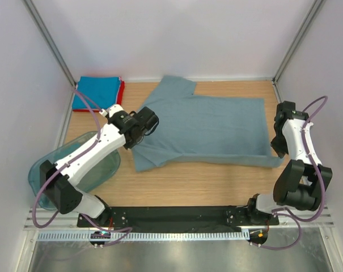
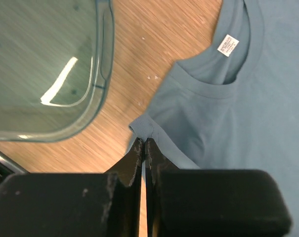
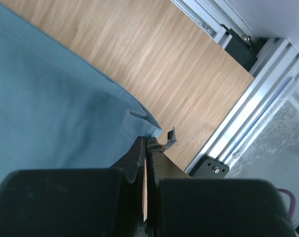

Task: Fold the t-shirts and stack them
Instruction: Fold the tshirt

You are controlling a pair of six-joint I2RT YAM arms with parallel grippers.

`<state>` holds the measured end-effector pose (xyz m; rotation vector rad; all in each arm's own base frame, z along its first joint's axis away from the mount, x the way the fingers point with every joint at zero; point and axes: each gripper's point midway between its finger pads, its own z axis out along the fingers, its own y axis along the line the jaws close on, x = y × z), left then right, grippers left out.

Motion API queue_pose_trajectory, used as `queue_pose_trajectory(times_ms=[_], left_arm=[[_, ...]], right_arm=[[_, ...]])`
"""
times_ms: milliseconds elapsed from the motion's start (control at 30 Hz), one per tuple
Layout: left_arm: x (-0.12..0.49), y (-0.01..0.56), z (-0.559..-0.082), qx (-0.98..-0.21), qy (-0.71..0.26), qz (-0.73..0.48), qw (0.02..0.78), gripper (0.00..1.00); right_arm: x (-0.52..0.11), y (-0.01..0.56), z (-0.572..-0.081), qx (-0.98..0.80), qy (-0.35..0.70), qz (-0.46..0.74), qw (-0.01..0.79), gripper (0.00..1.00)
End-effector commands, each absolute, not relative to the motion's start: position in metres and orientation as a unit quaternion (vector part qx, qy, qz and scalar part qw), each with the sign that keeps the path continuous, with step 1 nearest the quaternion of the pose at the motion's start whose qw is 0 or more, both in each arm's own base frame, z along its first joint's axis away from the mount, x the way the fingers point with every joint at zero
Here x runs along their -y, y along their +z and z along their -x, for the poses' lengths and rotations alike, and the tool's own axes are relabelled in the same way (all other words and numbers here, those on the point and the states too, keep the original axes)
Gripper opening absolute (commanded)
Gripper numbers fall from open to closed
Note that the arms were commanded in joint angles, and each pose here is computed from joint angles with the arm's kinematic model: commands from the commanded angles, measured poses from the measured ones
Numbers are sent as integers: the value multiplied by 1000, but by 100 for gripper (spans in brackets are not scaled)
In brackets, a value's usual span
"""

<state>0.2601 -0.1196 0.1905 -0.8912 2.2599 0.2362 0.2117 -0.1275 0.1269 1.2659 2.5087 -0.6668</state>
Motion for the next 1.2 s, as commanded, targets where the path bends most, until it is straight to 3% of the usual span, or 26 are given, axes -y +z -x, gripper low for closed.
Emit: queue_pose_trajectory(times_ms=[0,300,533,1167], left_arm=[[107,203,-285,-882,129,276,359,0],[143,199,-358,-900,86,206,375,0],[158,181,-402,-919,131,119,353,0],[171,138,-451,-936,121,64,324,0]], right_arm=[[136,133,-237,-873,-231,-407,140,1],[136,112,-269,-902,-206,-362,118,1],[127,98,-298,-917,-212,-320,112,1],[135,66,-322,-919,-227,-311,86,1]])
